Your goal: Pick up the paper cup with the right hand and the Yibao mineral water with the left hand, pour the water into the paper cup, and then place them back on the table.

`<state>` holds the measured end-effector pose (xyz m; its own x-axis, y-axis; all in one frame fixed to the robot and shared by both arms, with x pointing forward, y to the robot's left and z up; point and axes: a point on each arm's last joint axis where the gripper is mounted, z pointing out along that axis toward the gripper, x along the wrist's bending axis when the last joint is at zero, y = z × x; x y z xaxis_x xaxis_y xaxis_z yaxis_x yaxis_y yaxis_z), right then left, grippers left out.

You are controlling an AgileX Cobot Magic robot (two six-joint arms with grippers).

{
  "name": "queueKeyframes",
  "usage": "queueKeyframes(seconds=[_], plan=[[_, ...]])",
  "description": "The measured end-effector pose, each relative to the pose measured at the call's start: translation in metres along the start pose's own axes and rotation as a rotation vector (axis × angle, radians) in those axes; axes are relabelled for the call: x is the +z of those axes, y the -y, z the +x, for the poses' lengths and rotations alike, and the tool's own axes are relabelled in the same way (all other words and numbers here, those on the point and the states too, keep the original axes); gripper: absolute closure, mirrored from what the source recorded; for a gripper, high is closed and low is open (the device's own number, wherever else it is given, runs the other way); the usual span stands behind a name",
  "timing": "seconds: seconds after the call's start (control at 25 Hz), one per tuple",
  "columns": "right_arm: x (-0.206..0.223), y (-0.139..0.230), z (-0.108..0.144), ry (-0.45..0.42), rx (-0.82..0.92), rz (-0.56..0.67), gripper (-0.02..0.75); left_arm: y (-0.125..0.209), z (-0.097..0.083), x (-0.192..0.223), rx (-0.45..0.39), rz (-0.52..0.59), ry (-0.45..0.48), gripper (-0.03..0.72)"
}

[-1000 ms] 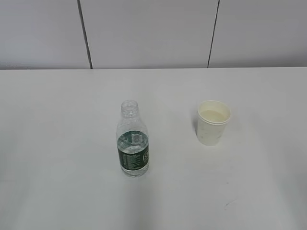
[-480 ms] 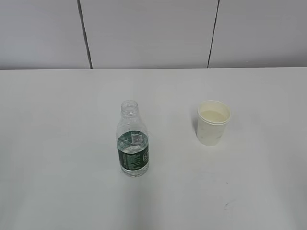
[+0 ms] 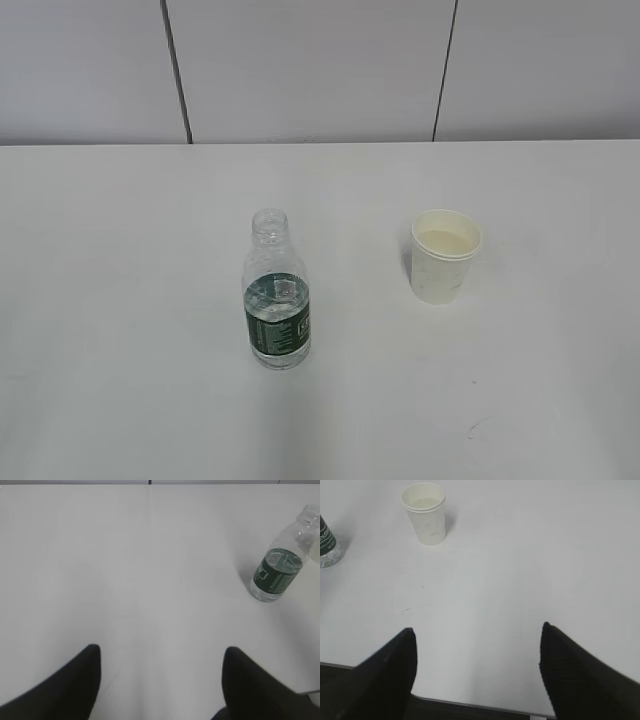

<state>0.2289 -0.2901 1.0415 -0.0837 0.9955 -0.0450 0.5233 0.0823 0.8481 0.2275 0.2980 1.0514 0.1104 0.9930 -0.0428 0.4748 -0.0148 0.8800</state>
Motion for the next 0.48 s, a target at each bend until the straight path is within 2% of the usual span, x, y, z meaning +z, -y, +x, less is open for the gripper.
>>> queueKeyframes(seconds=[0.48], plan=[[0.0, 0.0, 0.0, 0.0, 0.003, 0.0, 0.132, 0.0, -0.0003, 0.0, -0.002, 0.0, 0.003, 0.219]])
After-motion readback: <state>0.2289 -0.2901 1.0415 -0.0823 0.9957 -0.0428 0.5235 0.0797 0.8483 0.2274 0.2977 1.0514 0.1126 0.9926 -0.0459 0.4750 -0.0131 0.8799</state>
